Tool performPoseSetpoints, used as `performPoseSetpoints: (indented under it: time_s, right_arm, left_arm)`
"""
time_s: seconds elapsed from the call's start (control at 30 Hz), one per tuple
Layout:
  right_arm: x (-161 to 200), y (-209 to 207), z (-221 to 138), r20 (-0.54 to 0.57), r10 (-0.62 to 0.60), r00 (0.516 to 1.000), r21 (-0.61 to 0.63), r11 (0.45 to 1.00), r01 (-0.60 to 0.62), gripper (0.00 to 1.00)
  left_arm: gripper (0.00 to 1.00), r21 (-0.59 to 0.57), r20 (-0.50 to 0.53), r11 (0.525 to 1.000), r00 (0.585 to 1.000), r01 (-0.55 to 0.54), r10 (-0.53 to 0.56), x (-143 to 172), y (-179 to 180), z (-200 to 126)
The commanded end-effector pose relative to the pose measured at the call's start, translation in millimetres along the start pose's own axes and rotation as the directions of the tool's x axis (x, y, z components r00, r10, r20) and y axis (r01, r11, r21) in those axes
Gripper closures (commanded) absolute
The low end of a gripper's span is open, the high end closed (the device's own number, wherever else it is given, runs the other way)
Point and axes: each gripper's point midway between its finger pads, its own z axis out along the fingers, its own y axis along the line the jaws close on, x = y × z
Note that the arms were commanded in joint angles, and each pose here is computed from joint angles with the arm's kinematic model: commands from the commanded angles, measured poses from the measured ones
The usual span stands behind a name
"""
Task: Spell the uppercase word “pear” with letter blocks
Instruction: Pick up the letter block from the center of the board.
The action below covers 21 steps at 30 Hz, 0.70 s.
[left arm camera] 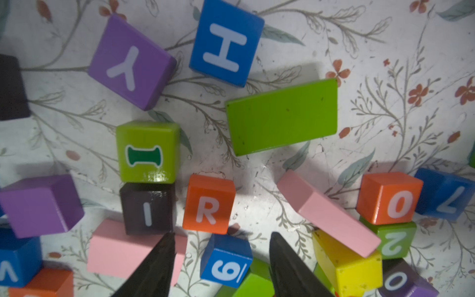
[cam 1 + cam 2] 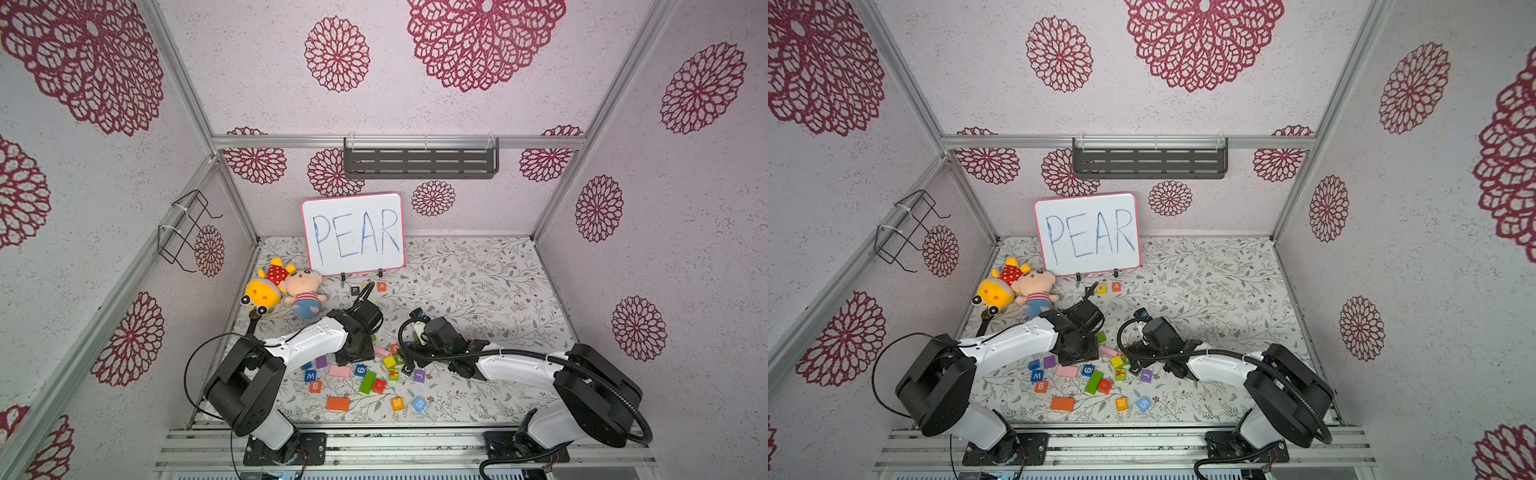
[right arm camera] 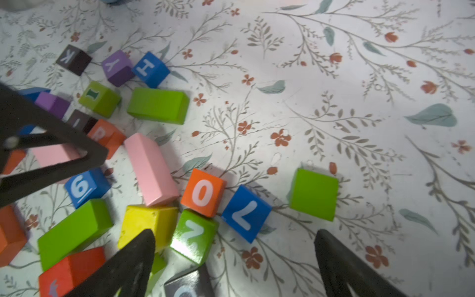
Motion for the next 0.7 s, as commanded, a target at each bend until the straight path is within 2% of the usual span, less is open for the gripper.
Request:
performPoseSetpoints:
  time_s: [0.0,0.23,0.67]
  right_arm:
    - [-8,7,-4,0.046,0.007,0.999,-0.010,1.000,-0.007,0.01]
    - [-8,6,2,0.040,0.006,0.999,0.000,1.000,-0.006,0.01]
    - [-5,6,7,0.036,0.004,0.999,0.003,1.000,-0.005,0.01]
  left_arm:
    - [0.39,-0.009,0.007,1.000,1.000,0.001,-0.001,-4,5,8]
    - [0.43,-0.040,-0.013,0.999,1.000,-0.011,0.011,-8,4,18]
    - [0.61,-0.111,-0.037,0.994,0.999,-0.014,0.010,-4,11,28]
